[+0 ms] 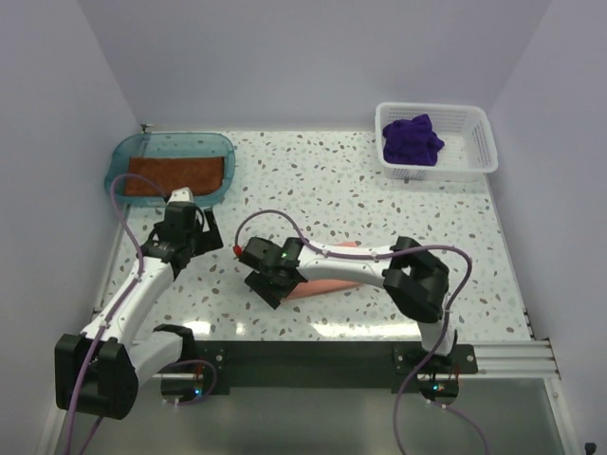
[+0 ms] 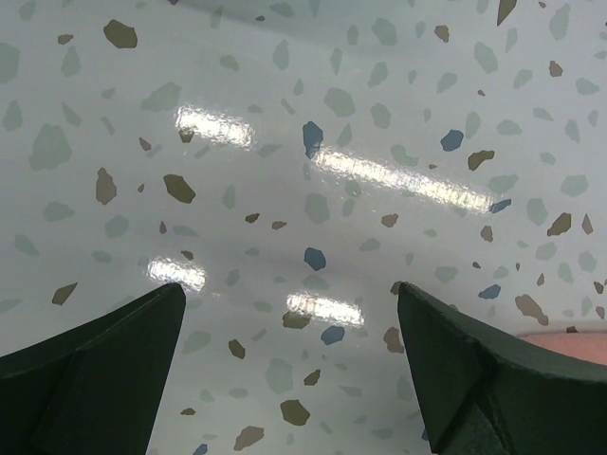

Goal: Fold and stack the towels
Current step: Neatly place the folded towel into the bin

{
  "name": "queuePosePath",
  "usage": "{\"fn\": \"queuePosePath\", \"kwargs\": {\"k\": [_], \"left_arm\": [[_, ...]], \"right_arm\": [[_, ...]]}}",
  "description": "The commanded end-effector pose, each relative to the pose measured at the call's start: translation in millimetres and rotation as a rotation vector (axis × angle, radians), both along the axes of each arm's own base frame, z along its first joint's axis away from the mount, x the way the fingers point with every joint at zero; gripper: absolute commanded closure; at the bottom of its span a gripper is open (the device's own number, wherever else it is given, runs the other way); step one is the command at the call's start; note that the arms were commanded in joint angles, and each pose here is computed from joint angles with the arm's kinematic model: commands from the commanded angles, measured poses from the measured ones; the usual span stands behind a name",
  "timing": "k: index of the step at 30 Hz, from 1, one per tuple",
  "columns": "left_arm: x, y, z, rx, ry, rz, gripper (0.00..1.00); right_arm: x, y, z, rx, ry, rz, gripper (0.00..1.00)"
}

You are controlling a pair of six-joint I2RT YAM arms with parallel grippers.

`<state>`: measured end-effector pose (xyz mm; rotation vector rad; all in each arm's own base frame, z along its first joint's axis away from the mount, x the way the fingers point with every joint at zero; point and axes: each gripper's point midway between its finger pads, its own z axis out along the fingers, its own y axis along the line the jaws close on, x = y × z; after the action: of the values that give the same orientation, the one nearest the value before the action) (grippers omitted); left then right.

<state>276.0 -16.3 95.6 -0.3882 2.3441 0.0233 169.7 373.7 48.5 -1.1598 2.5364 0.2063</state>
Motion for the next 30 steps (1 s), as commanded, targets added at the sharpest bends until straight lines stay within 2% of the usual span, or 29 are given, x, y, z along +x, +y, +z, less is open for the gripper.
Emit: {"fn": "queuePosePath", "kwargs": {"k": [1, 2, 4, 16, 19, 21, 24, 25, 28, 30], "left_arm": [[3.8, 11.8, 5.7, 0.03, -0.029, 0.038, 0.0], [4.2, 13.5, 5.5, 0.032, -0.026, 0.043, 0.0], [4.5, 13.3, 4.4, 0.028, -0.021, 0.042, 0.0], [5.3, 12.2, 2.7, 0.016, -0.017, 0.036, 0.0], [5.5, 11.6, 1.2, 0.013, -0.012, 0.032, 0.0], [5.7, 10.2, 0.0, 0.007, -0.009, 0.028, 0.0], [5.9, 3.8, -2.5, -0.017, -0.002, 0.001, 0.0], [6.5, 0.5, -3.3, -0.031, -0.003, -0.011, 0.0], [4.9, -11.5, -6.9, -0.088, -0.001, -0.047, 0.0], [4.1, -19.9, -9.3, -0.131, 0.009, -0.064, 0.0]], "right_arm": [[7.8, 8.9, 10.6, -0.014, -0.033, -0.005, 0.34], [7.3, 10.0, 7.9, -0.019, -0.03, -0.001, 0.39], [6.0, 12.5, 0.7, -0.034, -0.022, 0.006, 0.41], [-3.8, 15.1, -34.7, -0.101, 0.015, 0.048, 0.42], [-2.0, -0.3, -52.0, -0.181, 0.006, 0.039, 0.43], [-1.0, -13.8, -63.3, -0.245, -0.003, 0.031, 0.49], [3.3, -25.5, -70.1, -0.288, -0.032, 0.019, 0.66], [3.9, -24.5, -69.5, -0.281, -0.04, 0.023, 0.81], [1.8, -14.4, -62.9, -0.195, -0.033, 0.034, 1.0], [-0.6, -5.0, -59.2, -0.119, -0.012, 0.039, 1.0]]}}
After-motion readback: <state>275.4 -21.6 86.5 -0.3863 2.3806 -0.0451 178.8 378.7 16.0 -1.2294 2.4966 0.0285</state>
